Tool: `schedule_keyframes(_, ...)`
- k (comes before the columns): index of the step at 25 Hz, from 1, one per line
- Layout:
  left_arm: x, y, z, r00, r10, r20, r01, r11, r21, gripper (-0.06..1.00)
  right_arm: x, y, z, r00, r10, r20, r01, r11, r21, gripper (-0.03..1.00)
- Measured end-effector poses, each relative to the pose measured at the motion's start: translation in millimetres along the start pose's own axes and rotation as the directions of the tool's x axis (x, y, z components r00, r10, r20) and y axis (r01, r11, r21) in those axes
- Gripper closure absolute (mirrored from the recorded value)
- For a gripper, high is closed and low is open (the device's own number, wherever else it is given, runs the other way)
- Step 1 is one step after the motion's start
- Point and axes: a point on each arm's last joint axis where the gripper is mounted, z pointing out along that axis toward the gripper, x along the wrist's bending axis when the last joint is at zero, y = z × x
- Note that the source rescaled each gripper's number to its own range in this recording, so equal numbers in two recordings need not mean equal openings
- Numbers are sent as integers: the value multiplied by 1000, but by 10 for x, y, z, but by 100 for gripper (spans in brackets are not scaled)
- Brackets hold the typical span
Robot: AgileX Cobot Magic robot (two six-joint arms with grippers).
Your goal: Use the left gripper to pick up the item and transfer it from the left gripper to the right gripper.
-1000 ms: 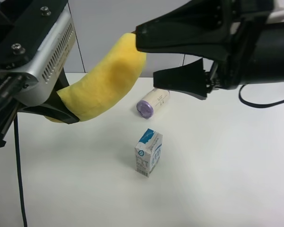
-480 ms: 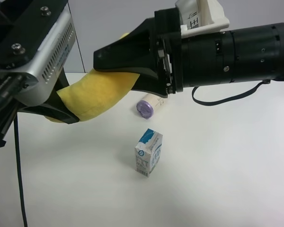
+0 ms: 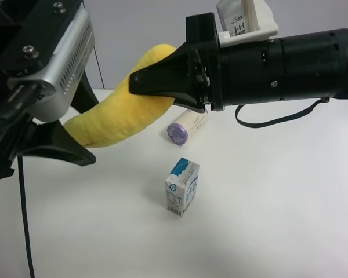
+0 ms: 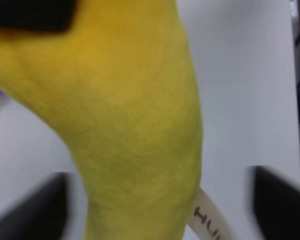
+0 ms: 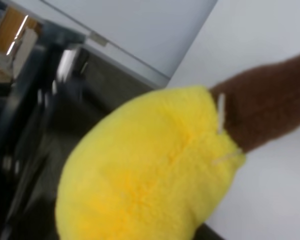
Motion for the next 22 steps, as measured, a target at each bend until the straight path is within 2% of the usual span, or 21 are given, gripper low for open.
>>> schedule_keyframes(1,4,3,0,1000,-13,-4,12,1000,-4,8,-1,0,0,1000,0,1,0,1000,0,97)
schedule_keyframes(2,6,5,0,1000,-22,-7,22,1000,-5,2,-1,0,0,1000,0,1,0,1000,0,97)
schedule_keyframes(4,9,7,0,999,-33,-10,33,999,-8,-3,-1,0,0,1000,0,1,0,1000,0,97)
schedule_keyframes(8,4,8,-21,998,-68,-15,68,998,-14,-5,-1,0,0,1000,0,1,0,1000,0,97)
schedule_keyframes(13,-22,19,-168,990,-126,-62,122,991,-62,-5,-5,2,0,1000,0,5,0,1000,-2,97)
schedule_keyframes(15,-44,0,-289,979,-175,-105,167,983,-81,-5,-12,5,0,1000,-1,13,1,1000,-5,97)
schedule_keyframes(18,-88,-78,-466,951,-260,-169,251,965,-71,-5,-17,6,0,1000,-2,19,2,1000,-6,97)
schedule_keyframes(22,-230,-207,-740,896,-389,-215,383,921,-72,-5,-27,7,0,1000,-5,30,5,1000,-8,97)
